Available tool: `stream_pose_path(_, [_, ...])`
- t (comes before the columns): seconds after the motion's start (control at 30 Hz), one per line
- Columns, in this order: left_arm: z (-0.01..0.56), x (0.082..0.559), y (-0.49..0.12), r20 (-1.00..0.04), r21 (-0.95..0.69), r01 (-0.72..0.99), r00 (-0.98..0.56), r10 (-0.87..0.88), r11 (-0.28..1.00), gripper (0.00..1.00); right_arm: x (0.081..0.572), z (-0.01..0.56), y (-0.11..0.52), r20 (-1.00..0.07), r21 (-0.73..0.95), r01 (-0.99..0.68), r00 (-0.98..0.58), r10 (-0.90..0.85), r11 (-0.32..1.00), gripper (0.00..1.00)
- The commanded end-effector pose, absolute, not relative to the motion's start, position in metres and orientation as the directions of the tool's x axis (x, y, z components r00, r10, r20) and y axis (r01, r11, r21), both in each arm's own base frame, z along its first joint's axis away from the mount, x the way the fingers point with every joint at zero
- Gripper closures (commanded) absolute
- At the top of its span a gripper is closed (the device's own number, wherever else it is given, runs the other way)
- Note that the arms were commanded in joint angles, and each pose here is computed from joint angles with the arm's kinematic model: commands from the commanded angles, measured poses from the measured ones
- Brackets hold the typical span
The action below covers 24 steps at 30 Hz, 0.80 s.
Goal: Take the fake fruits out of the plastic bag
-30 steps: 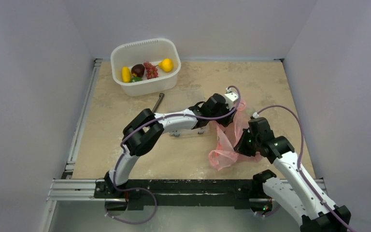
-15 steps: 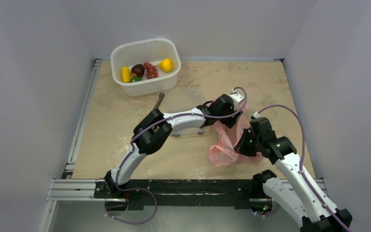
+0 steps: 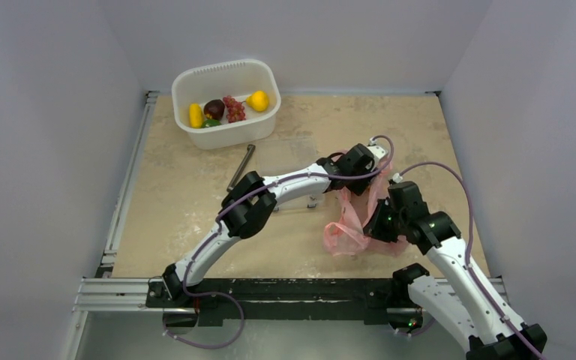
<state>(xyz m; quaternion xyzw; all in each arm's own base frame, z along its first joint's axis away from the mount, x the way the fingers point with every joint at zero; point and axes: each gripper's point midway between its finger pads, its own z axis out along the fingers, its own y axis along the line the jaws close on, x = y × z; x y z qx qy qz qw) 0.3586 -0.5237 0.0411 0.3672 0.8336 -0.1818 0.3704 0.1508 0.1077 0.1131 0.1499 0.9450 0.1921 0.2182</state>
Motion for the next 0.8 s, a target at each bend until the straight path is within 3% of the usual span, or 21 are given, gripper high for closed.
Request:
stream_pose_path(0.0, [0.052,0.365,-0.51,-0.75,0.019,0.731,-0.441,0.493,0.682,0.5,0.155,0.13,0.115,-0.374,0.461,0.151,-0.86,0.346,0.874,1.0])
stream_pose_path(0.27, [0.044,0.363,-0.499,-0.716,0.143,0.752,-0.37,0.592,0.644,0.55,0.159,0.133,0.117,-0.381,0.471,0.147,-0.856,0.351,0.87,1.0])
stream_pose_path(0.33, [0.04,0.363,-0.497,-0.703,0.16,0.746,-0.374,0.605,0.646,0.62,0.16,0.135,0.116,-0.386,0.469,0.149,-0.852,0.353,0.871,1.0])
stream_pose_path(0.5, [0.043,0.364,-0.499,-0.717,0.21,0.72,-0.346,0.605,0.661,0.66,0.161,0.139,0.116,-0.4,0.475,0.149,-0.841,0.364,0.867,1.0])
stream_pose_path(0.67, [0.08,0.359,-0.507,-0.783,0.24,0.738,-0.237,0.575,0.631,0.91,0.163,0.134,0.112,-0.401,0.46,0.171,-0.836,0.376,0.871,1.0])
stream_pose_path(0.77, [0.107,0.351,-0.51,-0.804,0.208,0.764,-0.222,0.552,0.61,0.97,0.167,0.126,0.11,-0.407,0.45,0.186,-0.828,0.386,0.874,1.0])
